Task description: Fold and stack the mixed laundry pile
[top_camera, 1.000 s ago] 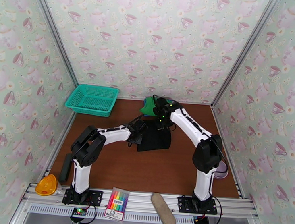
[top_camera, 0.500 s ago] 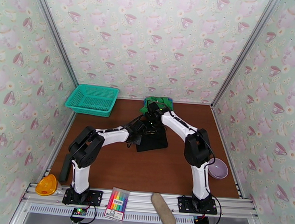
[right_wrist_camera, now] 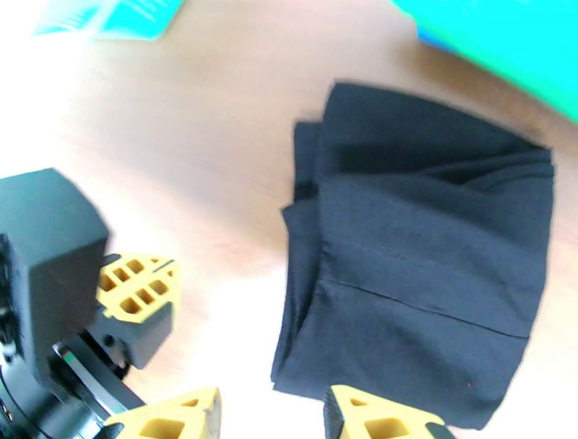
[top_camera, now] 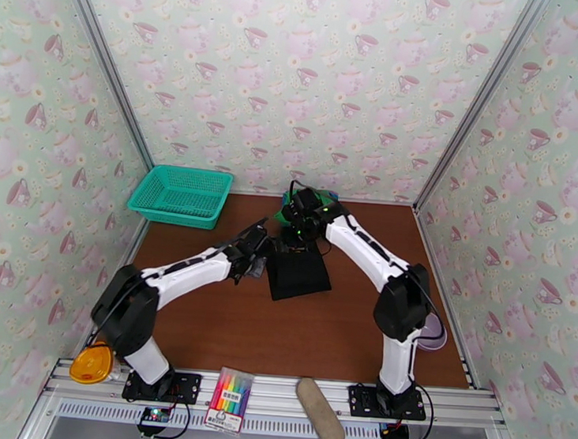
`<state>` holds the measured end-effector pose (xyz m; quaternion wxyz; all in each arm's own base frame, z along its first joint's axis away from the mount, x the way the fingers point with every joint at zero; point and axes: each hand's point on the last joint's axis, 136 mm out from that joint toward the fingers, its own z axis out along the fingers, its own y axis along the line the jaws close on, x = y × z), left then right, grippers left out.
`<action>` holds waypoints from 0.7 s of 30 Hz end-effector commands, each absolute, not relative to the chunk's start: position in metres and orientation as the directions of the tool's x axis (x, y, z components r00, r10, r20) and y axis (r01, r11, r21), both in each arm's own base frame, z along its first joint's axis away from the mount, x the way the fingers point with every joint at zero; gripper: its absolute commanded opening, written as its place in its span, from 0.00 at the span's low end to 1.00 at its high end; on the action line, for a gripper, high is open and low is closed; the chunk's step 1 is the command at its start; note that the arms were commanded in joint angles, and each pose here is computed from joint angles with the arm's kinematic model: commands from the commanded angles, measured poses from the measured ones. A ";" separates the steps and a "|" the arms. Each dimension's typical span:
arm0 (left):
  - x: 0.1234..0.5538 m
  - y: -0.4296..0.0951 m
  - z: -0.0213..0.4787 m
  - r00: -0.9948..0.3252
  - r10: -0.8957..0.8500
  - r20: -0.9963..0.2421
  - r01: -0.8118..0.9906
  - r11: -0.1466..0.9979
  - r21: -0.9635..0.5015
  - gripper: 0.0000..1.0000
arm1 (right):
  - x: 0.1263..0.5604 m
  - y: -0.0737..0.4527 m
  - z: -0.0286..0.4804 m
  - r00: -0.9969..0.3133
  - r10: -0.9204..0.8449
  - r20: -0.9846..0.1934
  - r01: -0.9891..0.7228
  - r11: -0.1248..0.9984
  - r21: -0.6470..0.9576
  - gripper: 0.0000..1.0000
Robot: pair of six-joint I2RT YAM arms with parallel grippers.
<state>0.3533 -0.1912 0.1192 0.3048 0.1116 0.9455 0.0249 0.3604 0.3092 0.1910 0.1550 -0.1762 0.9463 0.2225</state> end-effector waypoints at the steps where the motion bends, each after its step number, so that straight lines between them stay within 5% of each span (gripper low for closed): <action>1: 0.343 -0.164 0.138 -0.777 0.235 -0.584 0.168 0.972 0.167 0.01 | 0.360 0.297 0.202 -0.891 -0.227 -0.394 -0.376 0.855 0.357 0.40; 9: 0.326 -0.149 0.149 -0.768 0.186 -0.613 0.141 0.982 0.122 0.01 | 0.349 0.297 0.103 -0.937 -0.233 -0.260 -0.322 0.864 0.386 0.01; 21: 0.307 -0.145 0.130 -0.803 0.146 -0.577 0.119 0.989 0.085 0.01 | 0.285 0.277 0.018 -0.967 -0.209 -0.144 -0.249 0.891 0.380 0.00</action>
